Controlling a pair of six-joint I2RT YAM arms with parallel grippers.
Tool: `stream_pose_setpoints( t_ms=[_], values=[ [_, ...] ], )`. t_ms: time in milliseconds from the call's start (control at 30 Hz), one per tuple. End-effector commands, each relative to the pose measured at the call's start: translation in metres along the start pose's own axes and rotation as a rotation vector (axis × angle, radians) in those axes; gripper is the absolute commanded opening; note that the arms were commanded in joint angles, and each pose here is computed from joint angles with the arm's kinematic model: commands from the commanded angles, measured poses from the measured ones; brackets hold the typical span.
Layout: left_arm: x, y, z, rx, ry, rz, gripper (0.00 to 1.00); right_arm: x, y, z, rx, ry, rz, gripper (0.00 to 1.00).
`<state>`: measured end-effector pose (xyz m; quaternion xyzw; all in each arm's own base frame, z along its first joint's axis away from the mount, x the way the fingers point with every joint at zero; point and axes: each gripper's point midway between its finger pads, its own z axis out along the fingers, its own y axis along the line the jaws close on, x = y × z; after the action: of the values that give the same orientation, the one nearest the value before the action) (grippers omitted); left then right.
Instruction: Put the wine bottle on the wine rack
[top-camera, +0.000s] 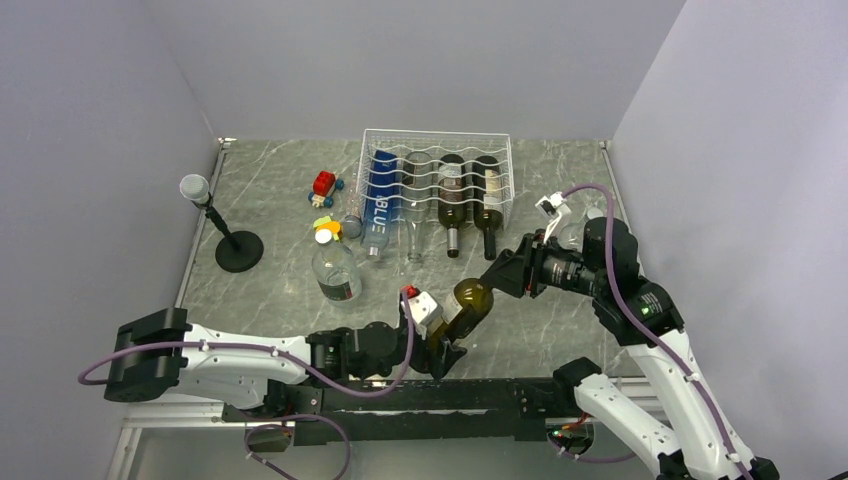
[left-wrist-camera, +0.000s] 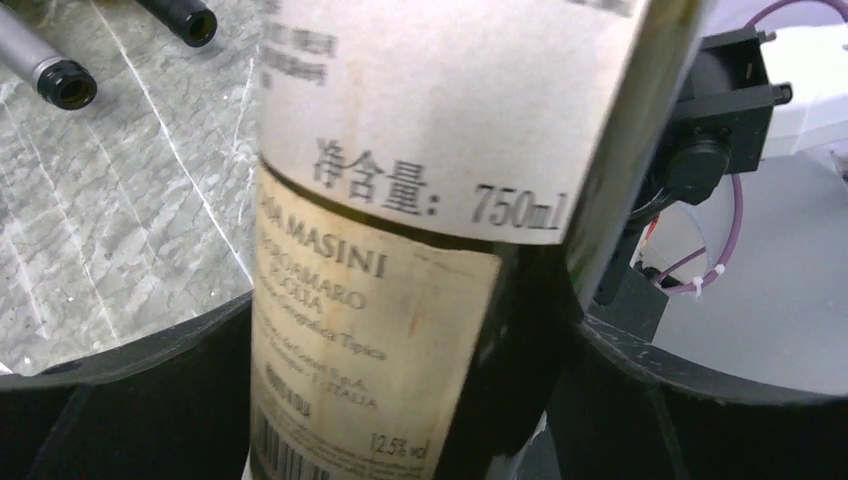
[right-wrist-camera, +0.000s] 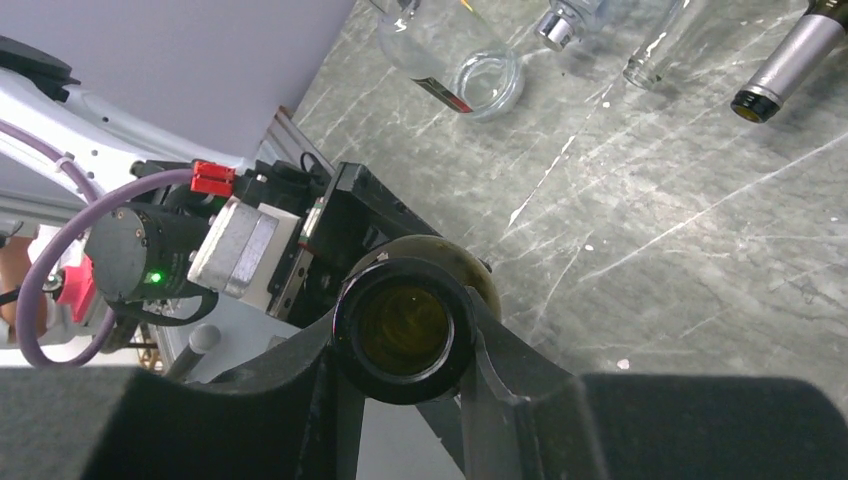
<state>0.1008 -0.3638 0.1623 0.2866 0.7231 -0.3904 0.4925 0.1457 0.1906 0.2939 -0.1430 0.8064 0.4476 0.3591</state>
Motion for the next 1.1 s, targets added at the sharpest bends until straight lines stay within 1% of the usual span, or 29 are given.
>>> stream_pose_setpoints(
  t_ms=[0,67,100,133,167,200,267,300,400,433,500,533,633,733,800,933,1067],
  values=[
    [-0.010,-0.006,0.002,0.043,-0.025,0.005,0.84,-0.020,0.041,-0.007,-0.182,-0.070,-0.012,0.00],
    [-0.011,-0.004,0.002,0.039,-0.022,0.014,0.61,-0.018,0.039,-0.005,-0.182,-0.056,0.000,0.00],
    [-0.012,-0.003,0.002,0.038,-0.021,0.022,0.47,-0.017,0.039,-0.004,-0.186,-0.048,0.000,0.00],
    [-0.013,-0.002,0.001,0.037,-0.018,0.031,0.32,-0.016,0.039,-0.003,-0.190,-0.043,0.003,0.00],
    [-0.014,-0.001,0.001,0.032,-0.018,0.038,0.11,-0.015,0.038,-0.002,-0.189,-0.040,0.005,0.00],
    [-0.015,0.001,0.001,0.020,-0.018,0.043,0.02,-0.015,0.037,-0.001,-0.185,-0.037,0.005,0.00],
    [-0.017,0.005,0.000,0.002,-0.017,0.064,0.01,-0.013,0.034,0.000,-0.176,-0.033,0.003,0.01],
    [-0.018,0.006,-0.001,-0.005,-0.014,0.077,0.01,-0.013,0.033,0.000,-0.169,-0.035,-0.001,0.13],
    [-0.021,0.011,-0.003,-0.026,0.002,0.137,0.01,-0.014,0.019,0.000,-0.092,-0.051,-0.024,0.65],
    [-0.023,0.010,-0.004,-0.017,0.007,0.167,0.01,-0.015,0.013,0.000,-0.054,-0.057,-0.030,0.78],
    [-0.026,0.007,-0.008,0.012,0.016,0.239,0.01,-0.018,0.005,-0.003,0.005,-0.069,-0.046,0.97],
    [-0.027,0.006,-0.010,0.021,0.015,0.277,0.01,-0.020,0.003,-0.005,0.025,-0.076,-0.055,0.99],
    [-0.030,0.011,-0.014,-0.001,0.019,0.383,0.01,-0.025,0.000,-0.013,0.074,-0.106,-0.079,1.00],
    [-0.030,0.013,-0.014,0.006,0.052,0.507,0.01,-0.024,-0.004,-0.020,0.111,-0.105,-0.108,1.00],
    [-0.029,0.015,-0.013,-0.001,0.079,0.566,0.01,-0.018,-0.003,-0.020,0.099,-0.074,-0.127,1.00],
    [-0.024,0.036,-0.015,-0.095,0.143,0.743,0.01,-0.002,0.004,-0.023,0.048,0.022,-0.160,1.00],
    [-0.030,0.044,-0.019,-0.131,0.146,0.861,0.01,0.020,0.005,-0.025,0.023,0.121,-0.195,1.00]
  ],
)
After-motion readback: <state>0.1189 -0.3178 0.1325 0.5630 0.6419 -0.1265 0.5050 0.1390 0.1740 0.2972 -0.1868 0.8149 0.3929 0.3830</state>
